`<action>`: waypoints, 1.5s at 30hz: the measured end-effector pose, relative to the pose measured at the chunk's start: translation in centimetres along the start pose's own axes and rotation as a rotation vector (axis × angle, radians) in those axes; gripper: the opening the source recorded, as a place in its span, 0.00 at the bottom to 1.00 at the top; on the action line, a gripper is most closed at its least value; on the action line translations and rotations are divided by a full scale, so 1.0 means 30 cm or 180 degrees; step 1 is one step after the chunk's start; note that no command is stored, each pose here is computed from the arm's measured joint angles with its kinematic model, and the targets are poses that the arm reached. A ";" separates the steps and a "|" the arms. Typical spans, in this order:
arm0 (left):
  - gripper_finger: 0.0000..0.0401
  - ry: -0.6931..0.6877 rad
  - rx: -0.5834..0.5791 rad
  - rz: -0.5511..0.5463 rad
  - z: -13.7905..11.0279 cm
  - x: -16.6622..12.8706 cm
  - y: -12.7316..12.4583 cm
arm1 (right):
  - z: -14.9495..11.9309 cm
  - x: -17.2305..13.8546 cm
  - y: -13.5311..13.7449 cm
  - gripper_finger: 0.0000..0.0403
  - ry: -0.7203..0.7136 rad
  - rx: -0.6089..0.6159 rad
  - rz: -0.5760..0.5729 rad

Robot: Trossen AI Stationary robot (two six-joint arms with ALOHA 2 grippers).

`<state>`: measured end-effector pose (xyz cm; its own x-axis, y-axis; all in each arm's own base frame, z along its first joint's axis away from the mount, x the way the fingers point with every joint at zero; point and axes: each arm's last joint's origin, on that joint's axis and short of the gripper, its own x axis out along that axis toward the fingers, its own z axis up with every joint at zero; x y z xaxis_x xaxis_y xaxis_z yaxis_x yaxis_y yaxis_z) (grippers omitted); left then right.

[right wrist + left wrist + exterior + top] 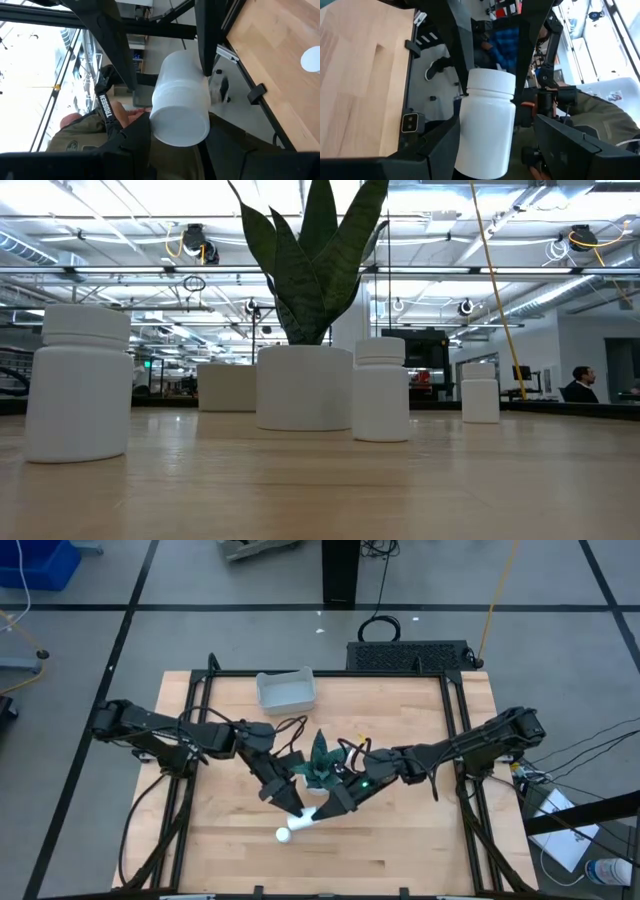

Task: Pick and place pill bottles into a basket
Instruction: Put the white medicine bottle into the gray bin

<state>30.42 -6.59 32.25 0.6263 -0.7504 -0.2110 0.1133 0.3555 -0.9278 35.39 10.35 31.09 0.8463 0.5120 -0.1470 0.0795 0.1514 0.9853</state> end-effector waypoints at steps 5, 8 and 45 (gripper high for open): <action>0.64 -0.0003 -0.0002 0.0004 0.000 0.000 0.001 | 0.029 -0.008 -0.003 0.37 -0.0063 -0.0002 0.0000; 0.64 -0.0002 -0.0001 0.0003 0.000 0.000 0.001 | 0.043 -0.012 -0.005 0.37 -0.0104 -0.0017 -0.0003; 0.60 -0.0223 0.0080 0.0007 0.031 -0.022 0.006 | 0.088 -0.027 0.005 0.38 -0.0247 -0.0139 0.0122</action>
<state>30.74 -5.52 32.50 0.6790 -0.7091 -0.1901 0.1308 0.3716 -0.9191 36.10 7.72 31.58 0.8866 0.4514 -0.1005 0.0247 0.1707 0.9850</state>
